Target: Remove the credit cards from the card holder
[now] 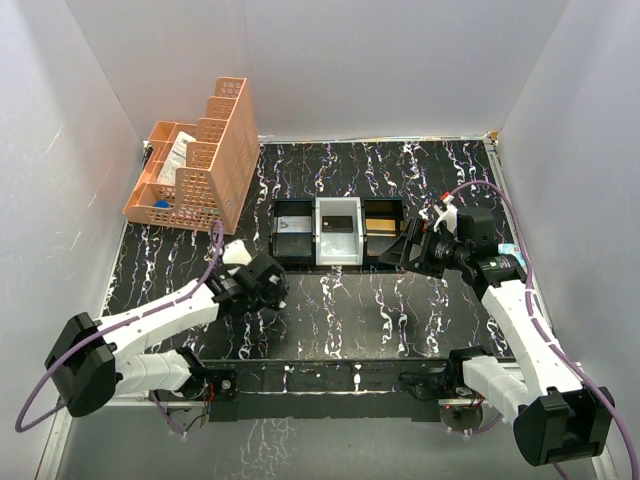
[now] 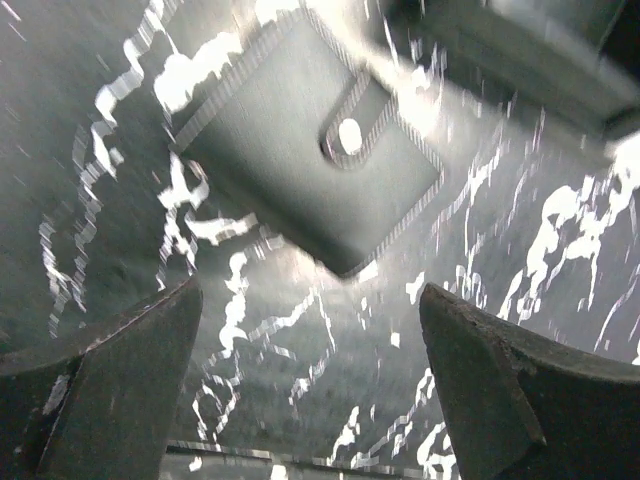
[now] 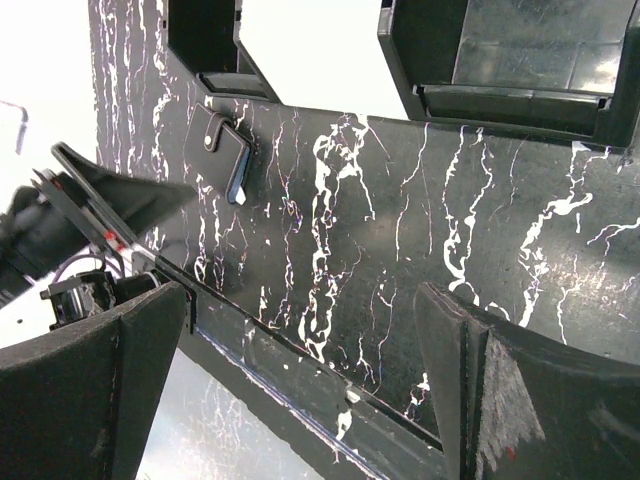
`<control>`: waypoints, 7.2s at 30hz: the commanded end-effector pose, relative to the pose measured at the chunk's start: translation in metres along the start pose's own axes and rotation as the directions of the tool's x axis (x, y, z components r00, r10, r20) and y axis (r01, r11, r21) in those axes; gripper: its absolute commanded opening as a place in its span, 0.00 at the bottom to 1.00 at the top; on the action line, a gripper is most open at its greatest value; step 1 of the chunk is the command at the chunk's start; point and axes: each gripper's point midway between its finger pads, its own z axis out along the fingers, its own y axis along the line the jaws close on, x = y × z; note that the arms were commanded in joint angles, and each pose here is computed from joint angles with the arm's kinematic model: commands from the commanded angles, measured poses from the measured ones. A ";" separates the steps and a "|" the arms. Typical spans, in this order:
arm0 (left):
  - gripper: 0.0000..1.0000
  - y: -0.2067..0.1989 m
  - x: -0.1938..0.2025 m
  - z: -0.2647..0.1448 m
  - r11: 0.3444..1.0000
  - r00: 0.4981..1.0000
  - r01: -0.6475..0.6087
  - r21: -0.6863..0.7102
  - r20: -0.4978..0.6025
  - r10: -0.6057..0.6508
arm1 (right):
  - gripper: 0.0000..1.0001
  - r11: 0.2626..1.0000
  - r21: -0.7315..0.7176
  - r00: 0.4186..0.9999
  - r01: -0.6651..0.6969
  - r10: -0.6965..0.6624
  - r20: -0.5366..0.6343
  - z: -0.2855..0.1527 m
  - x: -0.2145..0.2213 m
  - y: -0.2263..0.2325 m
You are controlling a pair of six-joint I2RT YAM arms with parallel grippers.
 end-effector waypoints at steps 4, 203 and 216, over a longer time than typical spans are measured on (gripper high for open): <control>0.85 0.026 -0.082 0.015 1.000 0.990 -0.001 -0.028 0.142 0.005 | 0.98 0.999 -0.040 0.999 0.035 -0.034 0.016 -0.003 0.000 0.006; 0.30 -0.011 0.076 0.028 0.950 0.969 -0.084 0.300 -0.200 0.148 | 0.35 0.844 0.284 0.858 0.455 -0.330 -0.394 0.174 0.167 0.035; 0.29 -0.009 0.075 0.029 0.953 0.971 -0.083 0.290 -0.193 0.143 | 0.26 0.696 0.470 0.828 0.543 -0.351 -0.437 0.164 0.174 -0.023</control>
